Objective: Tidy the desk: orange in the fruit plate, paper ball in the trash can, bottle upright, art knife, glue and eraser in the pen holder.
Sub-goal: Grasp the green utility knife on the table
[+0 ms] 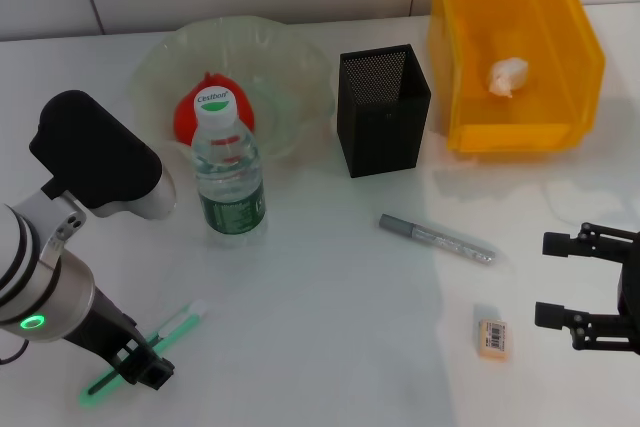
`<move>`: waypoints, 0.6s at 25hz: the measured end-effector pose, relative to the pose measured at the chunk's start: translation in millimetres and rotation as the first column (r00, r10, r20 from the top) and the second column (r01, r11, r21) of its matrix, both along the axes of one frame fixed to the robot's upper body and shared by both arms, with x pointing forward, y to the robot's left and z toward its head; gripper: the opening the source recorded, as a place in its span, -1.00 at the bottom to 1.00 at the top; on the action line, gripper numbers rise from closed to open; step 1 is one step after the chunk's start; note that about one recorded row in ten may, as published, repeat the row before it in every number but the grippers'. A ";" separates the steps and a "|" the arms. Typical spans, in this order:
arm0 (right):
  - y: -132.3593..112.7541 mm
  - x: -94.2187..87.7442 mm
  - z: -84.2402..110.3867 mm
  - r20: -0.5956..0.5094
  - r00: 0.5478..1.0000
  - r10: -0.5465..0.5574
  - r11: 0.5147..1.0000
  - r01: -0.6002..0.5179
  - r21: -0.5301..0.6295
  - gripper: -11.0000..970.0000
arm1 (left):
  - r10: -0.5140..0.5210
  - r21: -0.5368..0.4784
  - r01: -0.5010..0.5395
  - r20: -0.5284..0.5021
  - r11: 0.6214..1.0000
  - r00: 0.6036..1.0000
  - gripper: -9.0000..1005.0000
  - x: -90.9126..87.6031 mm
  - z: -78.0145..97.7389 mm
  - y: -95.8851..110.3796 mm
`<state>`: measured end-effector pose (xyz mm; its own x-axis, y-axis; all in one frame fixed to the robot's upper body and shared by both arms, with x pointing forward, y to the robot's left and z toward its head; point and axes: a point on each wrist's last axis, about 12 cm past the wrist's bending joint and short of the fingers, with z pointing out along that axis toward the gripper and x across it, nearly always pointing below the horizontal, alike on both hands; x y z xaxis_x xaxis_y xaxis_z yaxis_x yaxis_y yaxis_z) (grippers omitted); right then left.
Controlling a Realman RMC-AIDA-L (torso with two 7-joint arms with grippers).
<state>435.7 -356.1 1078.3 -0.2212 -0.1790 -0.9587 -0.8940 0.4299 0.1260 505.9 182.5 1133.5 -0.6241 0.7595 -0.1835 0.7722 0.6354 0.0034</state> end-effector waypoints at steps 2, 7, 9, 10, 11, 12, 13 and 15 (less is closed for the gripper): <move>0.1 -0.2 0.1 0.000 1.000 0.002 1.000 -0.002 0.001 0.65 | -0.007 0.002 0.007 -0.003 1.000 1.000 0.32 0.1 -0.6 -0.3; 0.1 -0.2 0.3 0.001 1.000 0.002 1.000 -0.002 0.002 0.65 | -0.003 0.000 0.003 0.000 1.000 1.000 0.30 3.2 0.7 0.1; 0.2 0.0 0.5 0.001 1.000 0.003 1.000 -0.003 0.003 0.65 | 0.001 -0.002 -0.001 -0.002 1.000 1.000 0.24 4.4 1.3 0.3; 0.3 0.1 0.6 0.002 1.000 0.003 1.000 -0.003 0.003 0.65 | 0.003 -0.004 -0.003 -0.003 1.000 1.000 0.22 5.2 1.8 0.3; 0.3 0.3 0.7 0.002 1.000 0.004 1.000 -0.004 0.003 0.65 | 0.004 -0.006 -0.004 -0.003 1.000 1.000 0.19 6.0 2.2 0.3; 0.4 0.5 0.9 0.003 1.000 0.004 1.000 -0.004 0.004 0.65 | 0.004 -0.005 -0.004 -0.004 1.000 1.000 0.16 6.4 2.1 0.3; 0.4 0.5 0.9 0.003 1.000 0.004 1.000 -0.004 0.004 0.65 | 0.004 -0.005 -0.004 -0.004 1.000 1.000 0.14 6.4 2.1 0.3; 0.4 0.6 0.9 0.003 1.000 0.004 1.000 -0.004 0.004 0.65 | 0.005 -0.002 -0.005 -0.007 1.000 1.000 0.07 6.6 1.3 0.6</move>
<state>436.3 -355.7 1079.2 -0.2174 -0.1764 -0.9600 -0.8963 0.4256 0.1247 512.5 183.1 1134.8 -0.6294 0.7558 -0.1806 0.7689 0.6394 -0.0037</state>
